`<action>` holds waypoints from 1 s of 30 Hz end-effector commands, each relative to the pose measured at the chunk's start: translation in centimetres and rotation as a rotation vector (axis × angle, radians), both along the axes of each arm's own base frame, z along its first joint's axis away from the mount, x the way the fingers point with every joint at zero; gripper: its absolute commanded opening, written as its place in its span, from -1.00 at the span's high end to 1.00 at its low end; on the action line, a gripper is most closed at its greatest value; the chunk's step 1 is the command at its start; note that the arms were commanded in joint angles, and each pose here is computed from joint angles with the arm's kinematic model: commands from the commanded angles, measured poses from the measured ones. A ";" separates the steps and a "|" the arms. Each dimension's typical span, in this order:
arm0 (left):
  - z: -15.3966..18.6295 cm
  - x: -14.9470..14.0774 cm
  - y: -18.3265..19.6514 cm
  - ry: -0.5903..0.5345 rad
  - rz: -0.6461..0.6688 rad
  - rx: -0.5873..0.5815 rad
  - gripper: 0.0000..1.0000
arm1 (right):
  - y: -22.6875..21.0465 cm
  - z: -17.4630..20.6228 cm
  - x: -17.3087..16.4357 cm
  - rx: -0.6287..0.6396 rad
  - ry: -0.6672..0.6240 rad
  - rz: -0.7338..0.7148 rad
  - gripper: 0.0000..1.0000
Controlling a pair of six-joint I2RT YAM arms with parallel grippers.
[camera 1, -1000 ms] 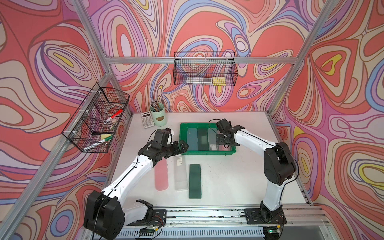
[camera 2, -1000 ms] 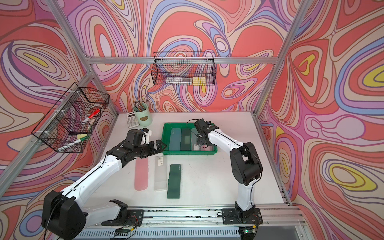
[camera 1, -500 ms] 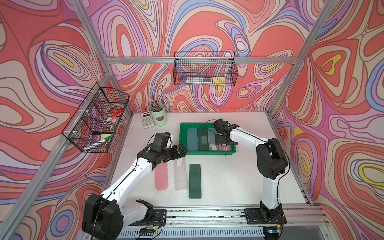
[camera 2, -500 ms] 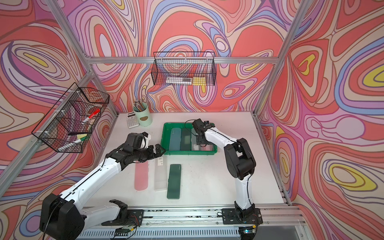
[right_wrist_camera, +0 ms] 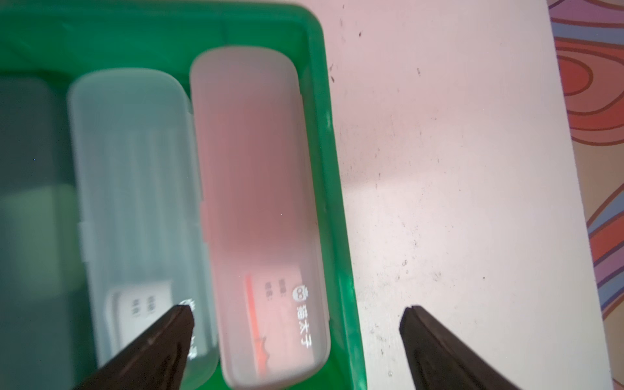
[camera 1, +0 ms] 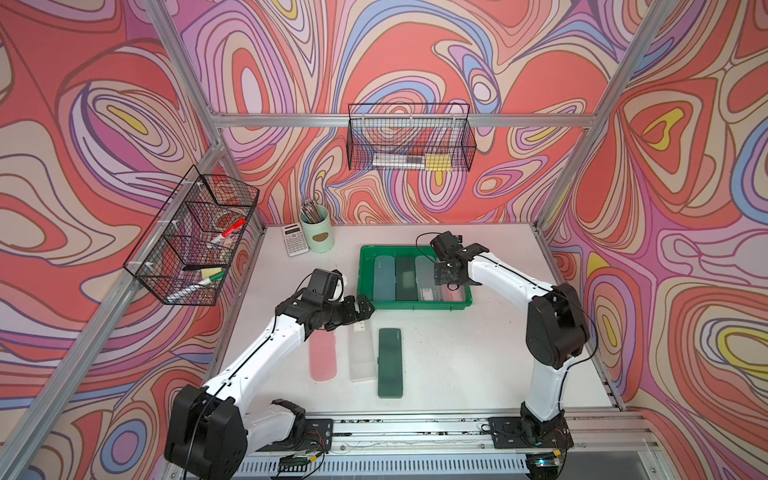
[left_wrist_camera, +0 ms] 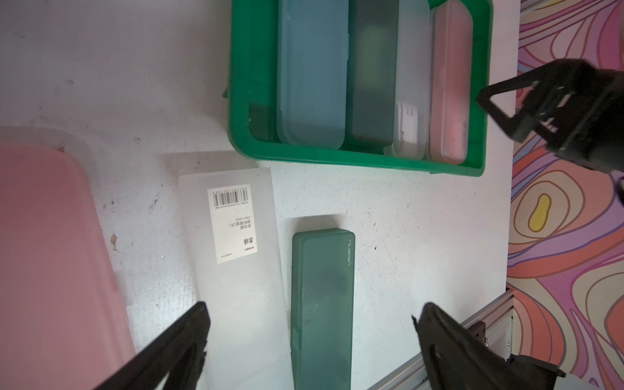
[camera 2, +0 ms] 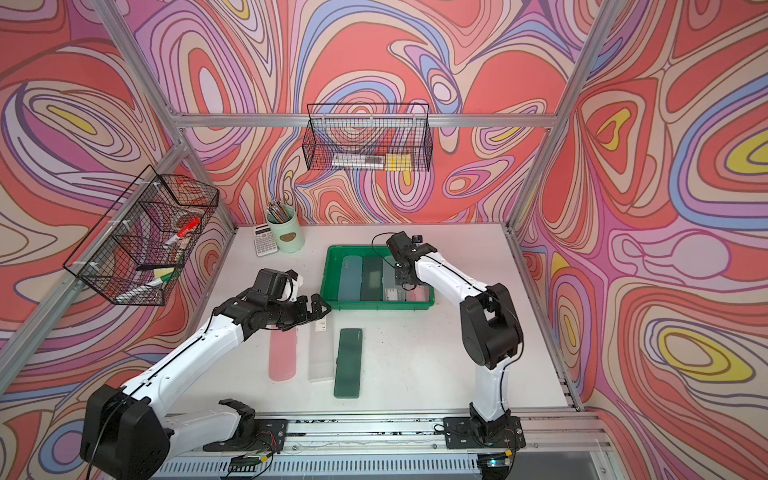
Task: Put the pencil case into the storage box
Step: Place the pencil case at the storage box, then pick up the pencil case from the center of the board.
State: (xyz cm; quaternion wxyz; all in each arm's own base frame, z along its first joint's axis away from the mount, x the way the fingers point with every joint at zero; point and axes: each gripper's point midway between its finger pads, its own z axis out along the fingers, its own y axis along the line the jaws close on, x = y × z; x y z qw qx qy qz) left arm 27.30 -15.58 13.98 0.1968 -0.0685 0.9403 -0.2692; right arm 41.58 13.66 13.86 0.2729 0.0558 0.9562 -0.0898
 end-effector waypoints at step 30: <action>-1.8 -1.7 6.8 0.053 0.225 0.067 -0.99 | 21.2 -9.8 -25.8 0.227 0.141 0.216 -0.96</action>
